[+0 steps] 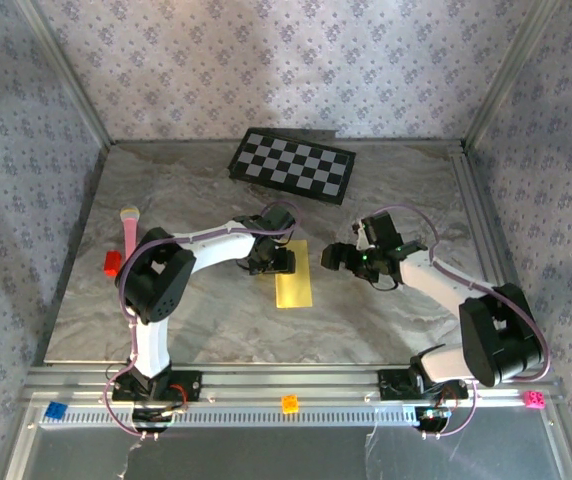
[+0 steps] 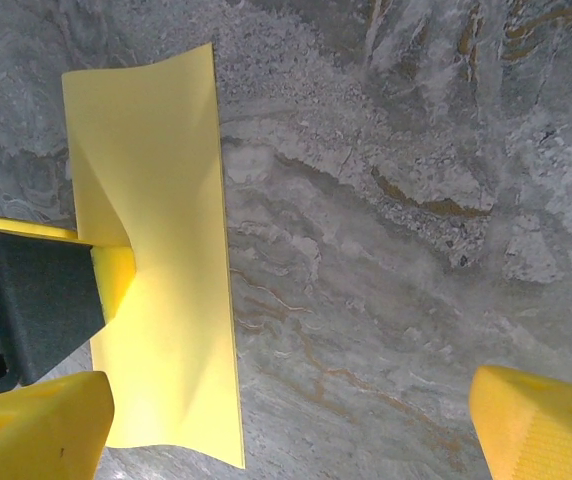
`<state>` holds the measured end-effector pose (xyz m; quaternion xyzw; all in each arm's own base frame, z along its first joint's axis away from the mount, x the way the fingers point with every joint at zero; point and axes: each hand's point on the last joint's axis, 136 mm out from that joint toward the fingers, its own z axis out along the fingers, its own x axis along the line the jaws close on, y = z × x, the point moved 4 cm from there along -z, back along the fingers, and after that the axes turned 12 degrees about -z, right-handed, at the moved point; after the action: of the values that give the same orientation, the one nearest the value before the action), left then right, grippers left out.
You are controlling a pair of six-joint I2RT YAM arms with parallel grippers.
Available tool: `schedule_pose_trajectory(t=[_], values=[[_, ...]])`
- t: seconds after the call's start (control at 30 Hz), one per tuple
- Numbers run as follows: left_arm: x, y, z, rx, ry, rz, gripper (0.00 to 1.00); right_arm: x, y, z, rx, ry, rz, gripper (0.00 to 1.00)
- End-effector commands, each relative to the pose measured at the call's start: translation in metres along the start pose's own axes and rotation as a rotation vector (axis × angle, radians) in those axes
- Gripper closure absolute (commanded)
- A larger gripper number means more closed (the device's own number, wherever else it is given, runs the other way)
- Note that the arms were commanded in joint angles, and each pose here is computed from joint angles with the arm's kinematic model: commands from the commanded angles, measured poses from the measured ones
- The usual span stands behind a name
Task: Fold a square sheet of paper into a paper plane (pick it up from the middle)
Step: Hold the square sheet of paper at the center of the table.
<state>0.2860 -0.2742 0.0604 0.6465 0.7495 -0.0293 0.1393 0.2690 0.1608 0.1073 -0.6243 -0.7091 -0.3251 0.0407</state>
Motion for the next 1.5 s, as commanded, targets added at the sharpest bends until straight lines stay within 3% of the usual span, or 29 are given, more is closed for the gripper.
schedule_pose_trajectory(t=[0.0, 0.23, 0.37, 0.6, 1.1, 1.27, 1.47], values=[[0.012, -0.007, 0.033, 0.028, 0.049, -0.018, 0.32, 0.004, 0.006, -0.001, -0.006, -0.002, -0.023, 0.06], [0.016, -0.008, 0.036, 0.032, 0.073, -0.009, 0.32, 0.006, 0.005, 0.001, -0.003, 0.001, -0.028, 0.07], [0.016, -0.009, 0.037, 0.037, 0.069, -0.001, 0.33, 0.007, 0.005, 0.004, 0.007, 0.018, -0.029, 0.11], [0.014, -0.009, 0.037, 0.035, 0.056, 0.017, 0.33, 0.014, 0.004, 0.016, 0.040, 0.039, -0.038, 0.41], [0.015, -0.006, 0.039, 0.019, 0.065, 0.023, 0.32, 0.021, 0.002, 0.028, 0.074, 0.039, -0.053, 0.44], [0.014, -0.006, 0.040, 0.022, 0.061, 0.025, 0.32, 0.026, 0.001, 0.035, 0.090, 0.054, -0.062, 0.57], [0.015, -0.008, 0.041, 0.030, 0.063, 0.031, 0.32, 0.037, 0.002, 0.051, 0.110, 0.115, -0.063, 0.86]])
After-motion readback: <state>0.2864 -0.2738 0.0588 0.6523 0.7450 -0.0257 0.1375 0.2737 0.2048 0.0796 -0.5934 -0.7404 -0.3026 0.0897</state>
